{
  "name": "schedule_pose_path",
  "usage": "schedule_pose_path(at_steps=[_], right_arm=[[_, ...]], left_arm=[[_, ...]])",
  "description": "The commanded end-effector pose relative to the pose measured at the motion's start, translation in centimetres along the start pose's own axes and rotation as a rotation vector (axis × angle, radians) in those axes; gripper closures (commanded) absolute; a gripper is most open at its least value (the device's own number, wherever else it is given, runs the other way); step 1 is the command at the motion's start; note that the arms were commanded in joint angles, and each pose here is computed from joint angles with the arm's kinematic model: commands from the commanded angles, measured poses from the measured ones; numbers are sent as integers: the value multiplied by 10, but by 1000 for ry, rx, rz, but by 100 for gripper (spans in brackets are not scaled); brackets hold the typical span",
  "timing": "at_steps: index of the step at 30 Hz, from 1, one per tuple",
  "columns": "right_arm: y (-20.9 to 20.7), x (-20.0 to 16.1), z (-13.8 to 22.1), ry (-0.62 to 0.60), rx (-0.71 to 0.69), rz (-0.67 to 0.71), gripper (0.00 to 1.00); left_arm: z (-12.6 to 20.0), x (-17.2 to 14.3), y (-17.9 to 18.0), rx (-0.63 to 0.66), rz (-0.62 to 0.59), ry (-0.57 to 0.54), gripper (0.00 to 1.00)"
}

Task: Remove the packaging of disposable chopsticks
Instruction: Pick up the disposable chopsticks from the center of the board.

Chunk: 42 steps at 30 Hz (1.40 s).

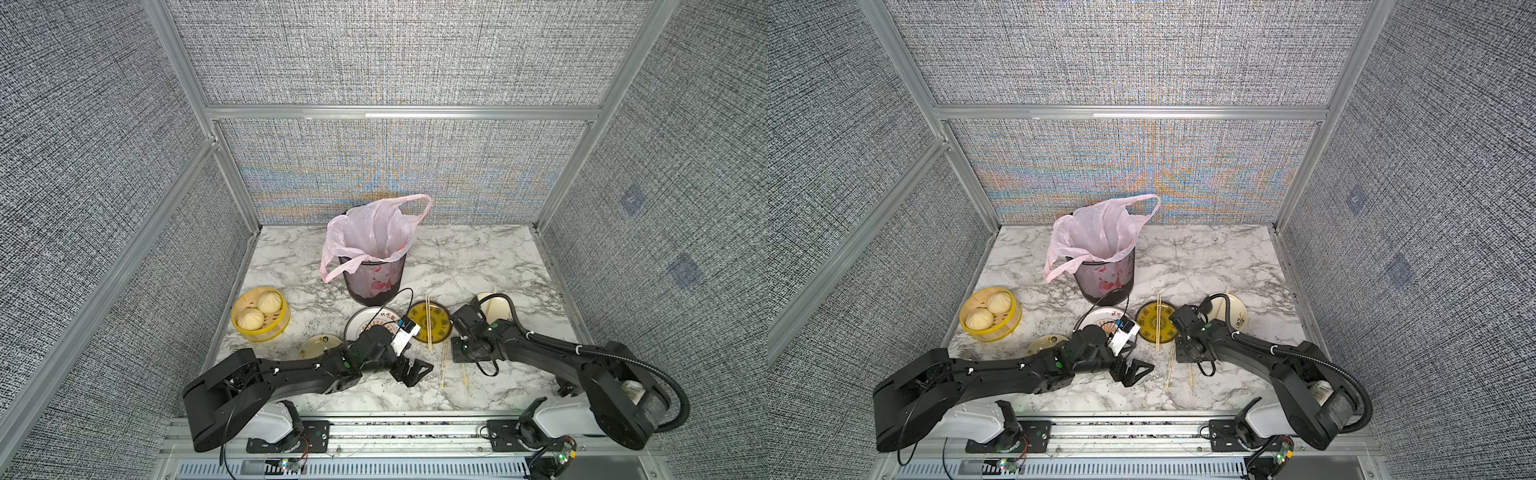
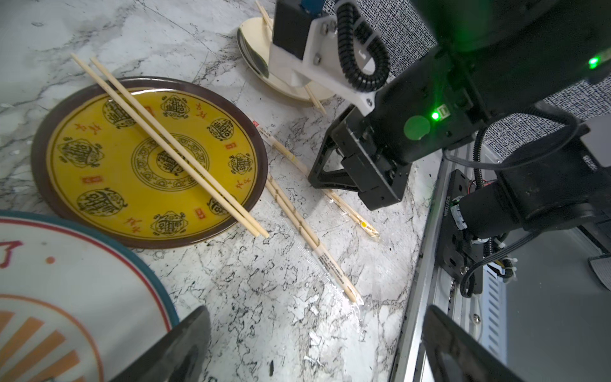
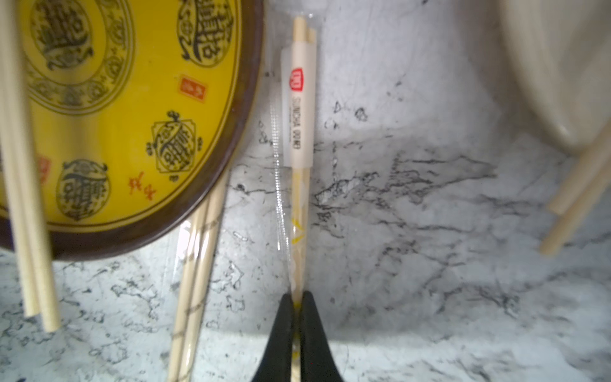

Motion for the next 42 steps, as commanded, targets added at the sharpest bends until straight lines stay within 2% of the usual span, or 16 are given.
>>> schedule_pose_path(at_steps=[1, 14, 16, 19, 24, 27, 30, 33, 36, 40, 42], right_arm=[[-8, -12, 3, 28, -9, 10, 100], [-11, -4, 48, -232, 124, 7, 100], [-5, 1, 56, -288, 195, 37, 100], [3, 7, 73, -409, 317, 91, 100], [14, 15, 103, -566, 463, 201, 100], [25, 22, 121, -650, 566, 282, 100], [38, 26, 137, -730, 663, 385, 100], [49, 25, 150, -791, 732, 474, 100], [54, 21, 157, -802, 766, 535, 100], [51, 14, 156, -816, 764, 545, 100], [51, 10, 156, -822, 786, 556, 100]], left_arm=[[-3, 8, -5, -32, -17, -27, 0], [-1, 38, -22, -86, -86, -124, 1], [0, 44, -25, -81, -56, -132, 4], [9, 51, -34, -91, -95, -117, 9], [46, 62, -44, -61, -171, -244, 9], [57, 71, -45, 0, -195, -308, 7], [62, 80, -49, -8, -221, -346, 8], [65, 89, -52, -17, -210, -393, 12], [70, 97, -55, -43, -209, -453, 21], [75, 104, -58, -45, -202, -511, 28], [78, 107, -56, -16, -156, -540, 29]])
Point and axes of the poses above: each gripper's point midway between its finger pads, its own z axis back along the fingers, its own y axis along the line the jaws close on, x = y × z, the point moved 9 cm from there along z, back along the fingers, and after that the axes turned 9 degrees about z, right-handed, at the moved point
